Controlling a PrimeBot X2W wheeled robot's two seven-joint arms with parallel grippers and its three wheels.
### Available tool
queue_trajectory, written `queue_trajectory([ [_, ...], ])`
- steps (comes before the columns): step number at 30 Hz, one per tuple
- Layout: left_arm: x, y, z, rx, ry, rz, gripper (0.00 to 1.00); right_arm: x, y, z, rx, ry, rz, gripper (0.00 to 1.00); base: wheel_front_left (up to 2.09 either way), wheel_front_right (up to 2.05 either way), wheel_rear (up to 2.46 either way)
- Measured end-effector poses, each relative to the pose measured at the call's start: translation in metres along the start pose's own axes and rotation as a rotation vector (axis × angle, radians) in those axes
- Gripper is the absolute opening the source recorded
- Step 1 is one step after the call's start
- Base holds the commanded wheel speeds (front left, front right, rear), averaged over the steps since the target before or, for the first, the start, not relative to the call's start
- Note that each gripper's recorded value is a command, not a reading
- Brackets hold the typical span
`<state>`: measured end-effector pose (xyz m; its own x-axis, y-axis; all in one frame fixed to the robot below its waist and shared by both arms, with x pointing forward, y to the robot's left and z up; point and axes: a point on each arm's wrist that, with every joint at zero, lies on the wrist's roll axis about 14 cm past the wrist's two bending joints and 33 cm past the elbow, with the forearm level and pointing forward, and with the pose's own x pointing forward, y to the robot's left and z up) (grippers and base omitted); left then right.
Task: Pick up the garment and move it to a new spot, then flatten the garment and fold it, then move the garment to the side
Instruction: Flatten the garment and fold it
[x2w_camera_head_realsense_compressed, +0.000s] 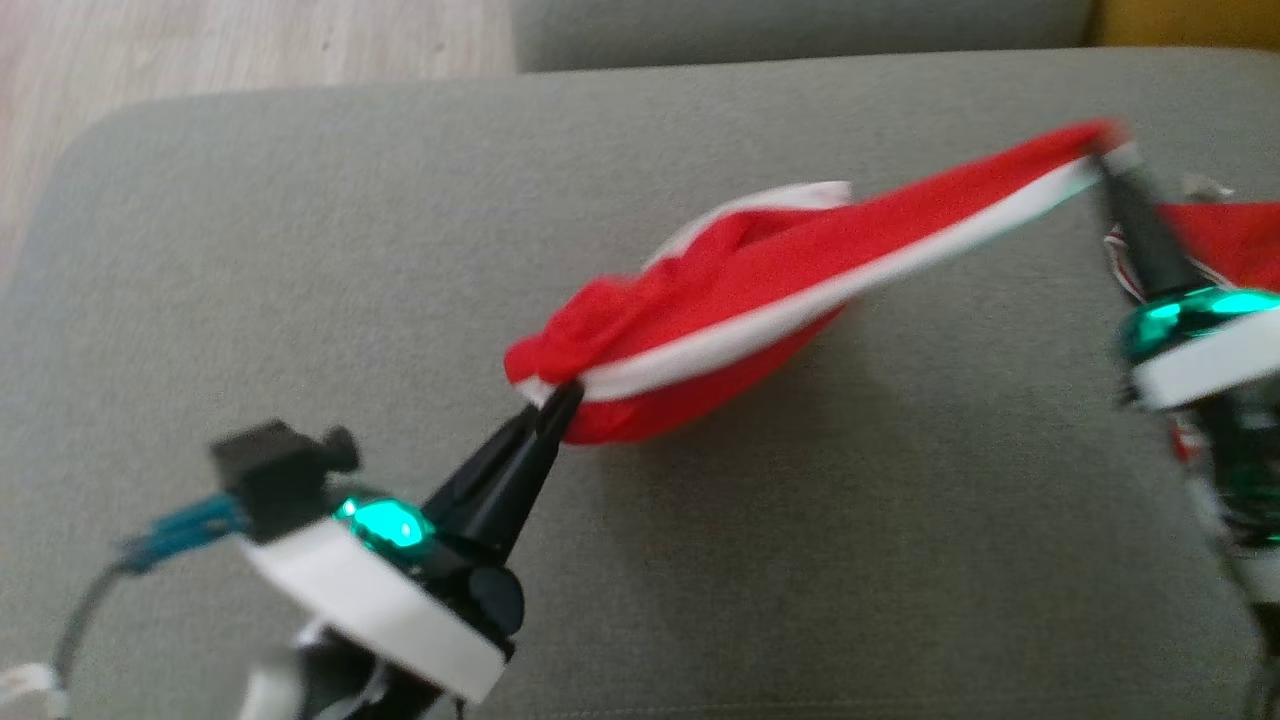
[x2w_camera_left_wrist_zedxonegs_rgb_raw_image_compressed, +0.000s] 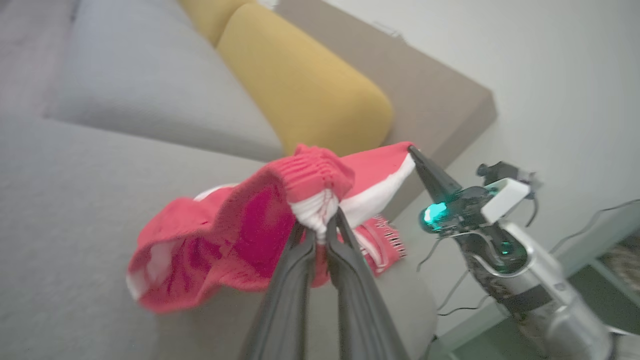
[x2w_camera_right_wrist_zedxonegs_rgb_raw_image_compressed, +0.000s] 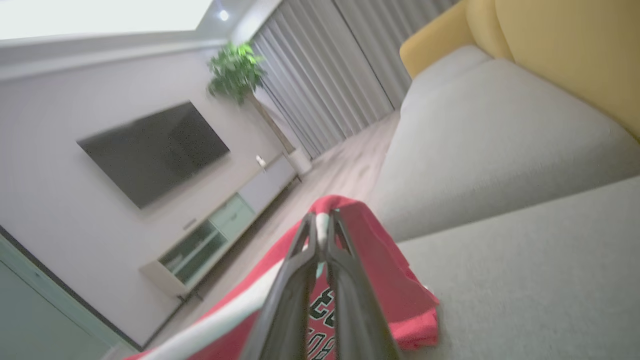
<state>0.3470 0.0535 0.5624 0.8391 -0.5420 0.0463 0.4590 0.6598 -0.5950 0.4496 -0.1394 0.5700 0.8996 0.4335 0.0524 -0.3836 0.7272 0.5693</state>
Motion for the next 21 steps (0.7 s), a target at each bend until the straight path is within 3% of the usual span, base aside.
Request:
queue_trajectory([
  [6, -0.004, -0.075, 0.066, 0.024, -0.111, -0.235, 0.00, -0.053, 0.045, 0.103, 0.017, -0.283, 0.122, 0.00, 0.00, 0.00, 0.00],
  [11, 0.002, -0.125, 0.098, 0.047, -0.109, -0.403, 0.00, -0.087, 0.066, 0.144, -0.021, -0.388, 0.159, 0.00, 0.00, 0.00, 0.00],
  [16, 0.034, -0.127, 0.109, 0.090, -0.051, -0.424, 0.00, -0.069, 0.052, 0.150, -0.074, -0.351, 0.093, 0.00, 0.00, 0.00, 0.00],
  [21, 0.100, -0.080, 0.105, 0.124, 0.025, -0.293, 0.00, -0.004, 0.023, 0.146, -0.106, -0.266, -0.021, 0.00, 0.00, 0.00, 0.00],
])
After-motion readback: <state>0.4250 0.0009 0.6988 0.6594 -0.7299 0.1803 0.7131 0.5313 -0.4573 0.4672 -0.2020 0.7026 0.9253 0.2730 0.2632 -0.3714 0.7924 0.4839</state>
